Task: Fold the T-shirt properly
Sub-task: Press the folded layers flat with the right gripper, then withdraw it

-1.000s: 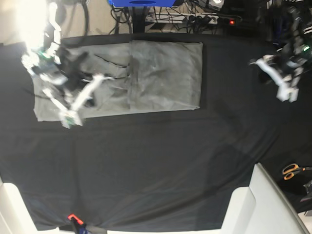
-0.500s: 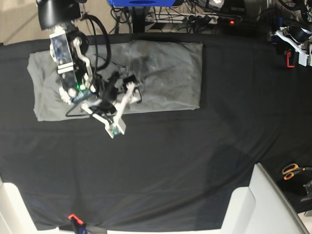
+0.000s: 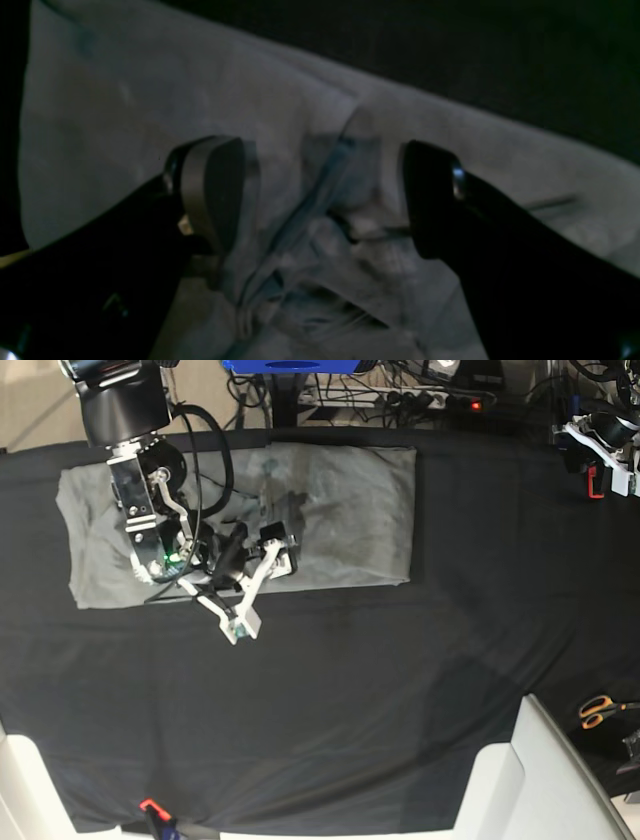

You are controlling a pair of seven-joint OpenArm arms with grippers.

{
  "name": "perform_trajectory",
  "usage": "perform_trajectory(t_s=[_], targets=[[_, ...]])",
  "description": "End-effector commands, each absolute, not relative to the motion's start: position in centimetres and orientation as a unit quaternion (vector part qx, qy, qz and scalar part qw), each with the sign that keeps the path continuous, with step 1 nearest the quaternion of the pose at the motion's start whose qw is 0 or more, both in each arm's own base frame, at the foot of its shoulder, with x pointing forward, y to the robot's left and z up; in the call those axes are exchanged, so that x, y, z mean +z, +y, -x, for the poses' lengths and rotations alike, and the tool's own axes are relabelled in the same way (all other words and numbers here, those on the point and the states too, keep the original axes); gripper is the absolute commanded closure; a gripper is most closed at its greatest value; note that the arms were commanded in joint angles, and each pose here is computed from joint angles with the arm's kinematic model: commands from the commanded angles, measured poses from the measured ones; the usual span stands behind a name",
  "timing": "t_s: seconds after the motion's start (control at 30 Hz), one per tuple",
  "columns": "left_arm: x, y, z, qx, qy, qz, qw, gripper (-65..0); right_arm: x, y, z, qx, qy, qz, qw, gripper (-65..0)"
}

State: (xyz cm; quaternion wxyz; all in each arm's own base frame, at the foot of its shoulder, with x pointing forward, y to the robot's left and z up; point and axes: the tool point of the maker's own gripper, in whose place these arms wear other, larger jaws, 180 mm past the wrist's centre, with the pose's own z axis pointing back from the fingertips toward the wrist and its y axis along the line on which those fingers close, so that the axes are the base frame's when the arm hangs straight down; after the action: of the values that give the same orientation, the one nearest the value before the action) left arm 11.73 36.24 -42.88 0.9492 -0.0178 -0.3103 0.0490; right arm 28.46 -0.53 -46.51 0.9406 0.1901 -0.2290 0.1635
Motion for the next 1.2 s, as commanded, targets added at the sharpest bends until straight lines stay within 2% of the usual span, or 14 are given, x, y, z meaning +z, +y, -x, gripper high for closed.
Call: perform_trajectory(t_s=[0.0,0.1,0.3,0.83,0.9,1.0,1.03,1.17], targets=[[-42.0,36.8,-12.3,0.041,-0.324,0.012,0.945,0.0,-45.4,-0.1,-30.0,0.164,-0.252,-0.197,0.933,-46.7],[-42.0,36.7,-12.3,0.041,-0.323,0.012,0.945,0.0,-45.4,-0.1,-30.1,0.162,-0.256,-0.198,0.932,-46.1],[-42.0,36.8,-12.2,0.042,-0.323,0.013,0.946,0.0,-45.5,-0.2,-30.1,0.161,-0.256,-0.198,0.933,-33.3],[-42.0,36.8,-12.2,0.042,-0.323,0.013,0.946,0.0,-46.6,-0.3,-30.2,0.157,-0.237,-0.196,0.938,-31.1],[-42.0,36.8,-12.2,0.042,-0.323,0.013,0.946,0.0,-46.7,-0.4,-30.2,0.156,-0.235,-0.195,0.939,-23.7],[-42.1,36.8,-12.3,0.042,-0.323,0.013,0.945,0.0,-46.8,-0.5,-30.2,0.154,-0.233,-0.195,0.94,-4.7],[-42.2,36.8,-12.2,0.044,-0.321,0.013,0.946,0.0,-46.8,-0.4,-30.2,0.155,-0.233,-0.195,0.94,-0.3],[-42.9,37.1,-12.0,0.057,-0.316,0.017,0.947,0.0,-46.8,-0.4,-30.2,0.155,-0.233,-0.195,0.94,-0.8]])
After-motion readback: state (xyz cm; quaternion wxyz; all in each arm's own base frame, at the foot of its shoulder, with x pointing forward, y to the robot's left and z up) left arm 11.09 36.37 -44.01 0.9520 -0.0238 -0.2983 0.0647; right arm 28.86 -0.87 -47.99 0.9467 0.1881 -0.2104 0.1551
